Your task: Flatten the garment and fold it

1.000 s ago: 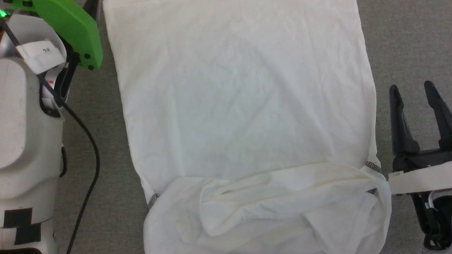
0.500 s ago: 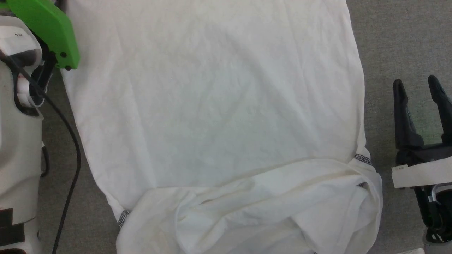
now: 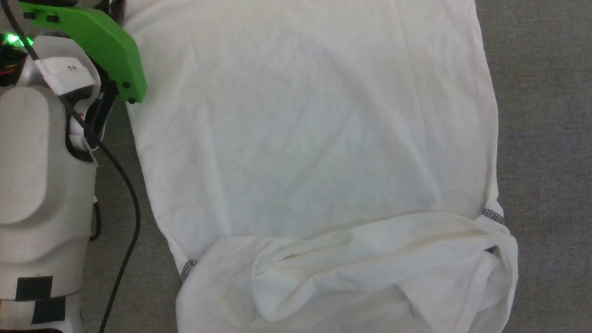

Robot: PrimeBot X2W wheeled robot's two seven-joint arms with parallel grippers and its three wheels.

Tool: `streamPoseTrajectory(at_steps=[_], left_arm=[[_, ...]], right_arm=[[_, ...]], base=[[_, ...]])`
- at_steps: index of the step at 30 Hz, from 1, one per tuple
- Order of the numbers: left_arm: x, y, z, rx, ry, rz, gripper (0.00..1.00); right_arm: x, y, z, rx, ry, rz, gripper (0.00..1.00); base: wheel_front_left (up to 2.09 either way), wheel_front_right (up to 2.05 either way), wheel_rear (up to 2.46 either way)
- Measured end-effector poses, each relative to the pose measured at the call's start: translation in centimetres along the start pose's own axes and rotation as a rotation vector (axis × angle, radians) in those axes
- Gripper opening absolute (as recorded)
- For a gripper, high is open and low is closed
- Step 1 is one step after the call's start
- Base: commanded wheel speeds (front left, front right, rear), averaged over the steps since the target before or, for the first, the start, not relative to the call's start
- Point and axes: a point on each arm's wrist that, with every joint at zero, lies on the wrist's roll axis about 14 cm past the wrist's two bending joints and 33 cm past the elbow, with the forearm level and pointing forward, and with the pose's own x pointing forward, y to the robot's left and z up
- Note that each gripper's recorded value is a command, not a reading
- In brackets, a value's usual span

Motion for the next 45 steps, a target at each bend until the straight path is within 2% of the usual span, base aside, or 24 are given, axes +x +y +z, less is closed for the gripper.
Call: streamPoseTrajectory(at_steps=[6,11,18,29,30,31,32,38,45], left_arm=[[-0.9,0.1,0.0,-0.002,-0.017,0.003,0.00],[-1.0,-0.4,-0.6,-0.004,-0.020,-0.008,0.00],[-0.4,-1.0,-1.1,0.011,-0.022,-0.034,0.00],[0.2,-0.6,-1.9,0.041,-0.034,-0.036,0.00],[0.2,-0.5,-2.0,0.043,-0.031,-0.036,0.00],[0.2,-0.4,-2.1,0.045,-0.031,-0.036,0.00],[0.3,-0.3,-2.1,0.047,-0.031,-0.035,0.00],[0.1,0.2,-1.9,0.045,-0.032,-0.021,0.00],[-1.6,1.9,2.0,0.018,-0.166,0.040,0.00]], right_arm=[[4.4,2.4,-1.4,0.048,0.230,0.093,1.00],[7.1,3.6,-4.1,0.083,0.388,0.102,1.00],[9.3,5.3,-9.2,0.066,0.562,0.103,1.00],[11.6,7.9,-14.8,0.093,0.668,0.121,1.00],[11.8,7.9,-15.0,0.095,0.669,0.120,0.73],[12.1,7.9,-14.9,0.101,0.664,0.116,0.12],[12.4,8.0,-14.9,0.108,0.656,0.111,0.00],[12.7,7.8,-14.4,0.120,0.629,0.091,0.00],[12.7,6.1,-10.3,0.150,0.485,0.047,0.00]], base=[[0.00,0.00,0.00],[0.00,0.00,0.00],[0.00,0.00,0.00],[0.00,0.00,0.00],[0.00,0.00,0.00],[0.00,0.00,0.00],[0.00,0.00,0.00],[0.00,0.00,0.00],[0.00,0.00,0.00]])
